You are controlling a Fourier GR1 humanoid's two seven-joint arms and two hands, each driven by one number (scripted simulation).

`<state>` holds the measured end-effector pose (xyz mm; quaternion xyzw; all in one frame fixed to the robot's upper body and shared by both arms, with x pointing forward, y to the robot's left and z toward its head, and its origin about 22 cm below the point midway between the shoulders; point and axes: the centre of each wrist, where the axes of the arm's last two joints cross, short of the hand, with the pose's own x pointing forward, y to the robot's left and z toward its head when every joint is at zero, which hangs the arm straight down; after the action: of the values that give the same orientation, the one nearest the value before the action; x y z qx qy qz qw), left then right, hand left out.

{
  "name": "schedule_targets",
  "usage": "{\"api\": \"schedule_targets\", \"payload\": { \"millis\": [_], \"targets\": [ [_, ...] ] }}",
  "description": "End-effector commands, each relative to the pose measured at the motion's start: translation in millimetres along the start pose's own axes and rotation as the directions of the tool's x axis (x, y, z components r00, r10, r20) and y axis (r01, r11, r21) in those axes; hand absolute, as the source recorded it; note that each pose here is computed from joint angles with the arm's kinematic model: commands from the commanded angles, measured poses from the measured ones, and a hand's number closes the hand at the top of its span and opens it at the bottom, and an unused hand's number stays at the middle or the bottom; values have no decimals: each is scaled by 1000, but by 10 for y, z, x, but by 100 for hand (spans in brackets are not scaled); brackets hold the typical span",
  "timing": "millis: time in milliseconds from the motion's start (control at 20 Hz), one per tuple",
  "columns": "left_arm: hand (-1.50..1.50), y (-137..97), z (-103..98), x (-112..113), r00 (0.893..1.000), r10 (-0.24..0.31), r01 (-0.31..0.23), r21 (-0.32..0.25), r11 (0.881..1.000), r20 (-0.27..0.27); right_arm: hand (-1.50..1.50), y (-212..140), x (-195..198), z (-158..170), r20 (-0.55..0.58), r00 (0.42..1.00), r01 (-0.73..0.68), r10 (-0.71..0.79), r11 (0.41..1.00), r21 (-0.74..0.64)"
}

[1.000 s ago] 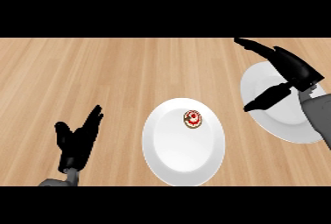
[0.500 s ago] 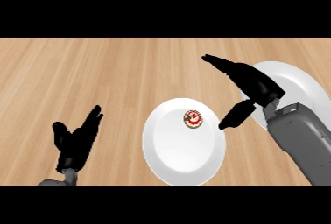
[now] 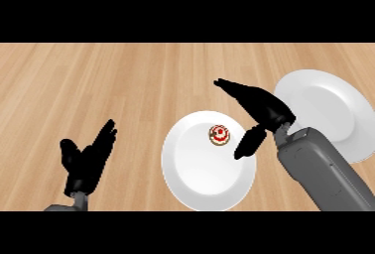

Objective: Pick the cupcake from the plate and place it in the plate

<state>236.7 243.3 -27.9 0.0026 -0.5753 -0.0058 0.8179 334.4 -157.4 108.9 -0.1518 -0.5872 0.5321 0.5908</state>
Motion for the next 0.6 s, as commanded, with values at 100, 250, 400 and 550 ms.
{"api": "schedule_targets", "payload": {
  "millis": [100,250,400,550],
  "targets": [
    [0,45,45,38,999,2,-2,-3,1000,-39,-150,291,211,152,4,1000,-1,1,1000,12],
    [0,-43,22,-132,999,2,-3,-11,1000,-47,-150,327,172,-73,-1,1000,-27,27,999,21],
    [0,14,-150,-161,999,10,-11,-8,1000,-36,-150,320,0,-67,-52,993,-107,108,994,14],
    [0,-17,50,-35,999,14,-14,-1,1000,-46,-150,542,108,-137,-85,987,-135,136,991,12]
  ]
}}
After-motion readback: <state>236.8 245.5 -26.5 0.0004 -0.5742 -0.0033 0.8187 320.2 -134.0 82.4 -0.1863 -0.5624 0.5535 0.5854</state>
